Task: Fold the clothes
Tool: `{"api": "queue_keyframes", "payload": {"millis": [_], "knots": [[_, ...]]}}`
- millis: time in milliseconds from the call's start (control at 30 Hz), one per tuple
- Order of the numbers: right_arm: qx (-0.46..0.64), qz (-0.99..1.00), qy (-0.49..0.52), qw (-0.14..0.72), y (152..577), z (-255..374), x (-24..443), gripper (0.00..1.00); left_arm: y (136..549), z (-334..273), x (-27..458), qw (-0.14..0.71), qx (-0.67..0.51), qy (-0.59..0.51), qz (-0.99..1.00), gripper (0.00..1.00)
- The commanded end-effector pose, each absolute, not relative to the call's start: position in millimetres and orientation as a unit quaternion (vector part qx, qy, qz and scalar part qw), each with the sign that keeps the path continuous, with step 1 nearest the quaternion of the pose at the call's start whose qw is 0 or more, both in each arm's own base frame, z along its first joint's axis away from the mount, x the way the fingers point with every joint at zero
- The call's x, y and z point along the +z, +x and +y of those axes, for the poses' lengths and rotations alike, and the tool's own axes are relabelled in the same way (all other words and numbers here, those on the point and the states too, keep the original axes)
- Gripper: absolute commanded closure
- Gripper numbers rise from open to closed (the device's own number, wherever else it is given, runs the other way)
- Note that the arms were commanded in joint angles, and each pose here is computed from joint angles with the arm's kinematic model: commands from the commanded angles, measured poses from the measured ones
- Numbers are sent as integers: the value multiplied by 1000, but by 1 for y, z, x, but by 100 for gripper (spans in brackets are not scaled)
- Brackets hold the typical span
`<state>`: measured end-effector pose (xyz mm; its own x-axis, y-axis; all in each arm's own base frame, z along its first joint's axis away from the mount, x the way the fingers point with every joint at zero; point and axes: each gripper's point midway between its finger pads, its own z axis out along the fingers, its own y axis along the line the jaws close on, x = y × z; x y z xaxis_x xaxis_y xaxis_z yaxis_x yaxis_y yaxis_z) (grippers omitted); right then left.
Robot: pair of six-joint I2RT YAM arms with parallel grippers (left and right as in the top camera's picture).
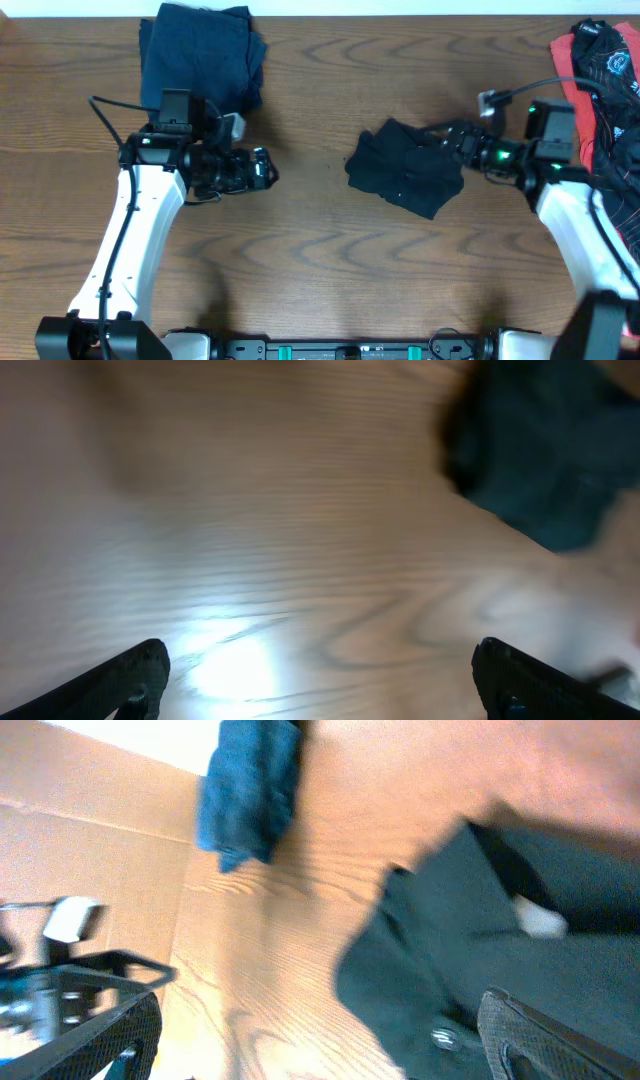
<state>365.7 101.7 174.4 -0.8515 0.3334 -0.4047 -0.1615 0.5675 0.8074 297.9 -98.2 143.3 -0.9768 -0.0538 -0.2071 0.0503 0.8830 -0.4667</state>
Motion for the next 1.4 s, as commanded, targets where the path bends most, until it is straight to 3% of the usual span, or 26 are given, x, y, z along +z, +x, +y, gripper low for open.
{"api": "queue_keyframes", "payload": {"millis": [0,200,567,767,933,1367], "knots": [[454,834,22,313,362,100,217,1,285,-132,150,99,-309,70,943,2],[335,872,88,345,354,65,228,1,269,-175,132,74,-323,81,940,2],[318,884,97,330,341,61,222,1,277,-238,75,127,-319,-129,930,2],[313,886,101,328,341,60,221,1,278,-248,72,186,-278,-220,916,2],[309,890,107,317,337,59,216,1,276,-269,64,167,-303,-315,884,2],[288,903,127,291,328,53,203,1,296,-325,29,118,-394,-337,847,2]]}}
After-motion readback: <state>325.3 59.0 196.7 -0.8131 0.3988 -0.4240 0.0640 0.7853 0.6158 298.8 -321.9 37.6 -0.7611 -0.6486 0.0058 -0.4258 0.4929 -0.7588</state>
